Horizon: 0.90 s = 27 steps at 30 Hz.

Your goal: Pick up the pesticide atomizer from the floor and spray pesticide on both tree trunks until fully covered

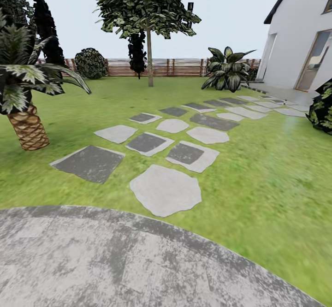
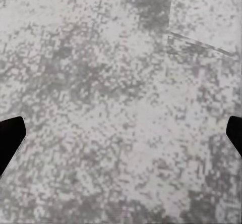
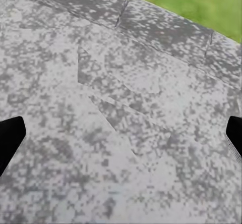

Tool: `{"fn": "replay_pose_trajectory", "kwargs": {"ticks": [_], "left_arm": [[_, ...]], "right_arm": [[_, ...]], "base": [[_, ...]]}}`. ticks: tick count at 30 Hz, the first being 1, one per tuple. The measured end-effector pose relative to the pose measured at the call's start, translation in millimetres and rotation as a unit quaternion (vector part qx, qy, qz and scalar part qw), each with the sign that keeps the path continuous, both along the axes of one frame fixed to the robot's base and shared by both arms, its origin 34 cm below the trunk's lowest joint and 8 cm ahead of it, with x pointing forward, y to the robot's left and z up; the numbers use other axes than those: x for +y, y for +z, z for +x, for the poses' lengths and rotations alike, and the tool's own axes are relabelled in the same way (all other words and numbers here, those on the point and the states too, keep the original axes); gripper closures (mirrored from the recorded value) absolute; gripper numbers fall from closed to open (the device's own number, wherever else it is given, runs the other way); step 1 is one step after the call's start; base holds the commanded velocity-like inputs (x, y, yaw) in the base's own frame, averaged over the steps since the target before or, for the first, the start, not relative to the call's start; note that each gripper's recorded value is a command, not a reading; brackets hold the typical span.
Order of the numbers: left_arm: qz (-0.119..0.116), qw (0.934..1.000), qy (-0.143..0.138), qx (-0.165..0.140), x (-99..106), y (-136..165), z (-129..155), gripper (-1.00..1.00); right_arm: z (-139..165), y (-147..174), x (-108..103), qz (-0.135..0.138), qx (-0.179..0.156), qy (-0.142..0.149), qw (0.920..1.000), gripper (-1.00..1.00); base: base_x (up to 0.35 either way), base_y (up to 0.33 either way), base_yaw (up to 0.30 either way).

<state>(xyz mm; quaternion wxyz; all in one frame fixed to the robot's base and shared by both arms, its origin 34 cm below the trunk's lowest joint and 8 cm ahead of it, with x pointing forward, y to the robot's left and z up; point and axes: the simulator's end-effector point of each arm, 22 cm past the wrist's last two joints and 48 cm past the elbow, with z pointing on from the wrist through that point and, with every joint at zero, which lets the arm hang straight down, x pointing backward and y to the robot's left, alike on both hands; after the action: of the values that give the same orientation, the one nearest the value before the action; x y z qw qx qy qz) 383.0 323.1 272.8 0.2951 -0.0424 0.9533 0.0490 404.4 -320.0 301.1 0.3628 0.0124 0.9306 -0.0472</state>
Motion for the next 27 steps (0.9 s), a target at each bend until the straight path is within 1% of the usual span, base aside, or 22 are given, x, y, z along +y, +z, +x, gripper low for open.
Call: {"fn": "replay_pose_trajectory", "kwargs": {"ticks": [27], "left_arm": [[0.0, 1.0, 0.0, 0.0, 0.4, 0.0, -0.1, -1.0]], "right_arm": [[0.0, 0.0, 0.0, 0.0, 0.0, 0.0, 1.0, -1.0]], "base": [[0.339, 0.0, 0.0]]}}
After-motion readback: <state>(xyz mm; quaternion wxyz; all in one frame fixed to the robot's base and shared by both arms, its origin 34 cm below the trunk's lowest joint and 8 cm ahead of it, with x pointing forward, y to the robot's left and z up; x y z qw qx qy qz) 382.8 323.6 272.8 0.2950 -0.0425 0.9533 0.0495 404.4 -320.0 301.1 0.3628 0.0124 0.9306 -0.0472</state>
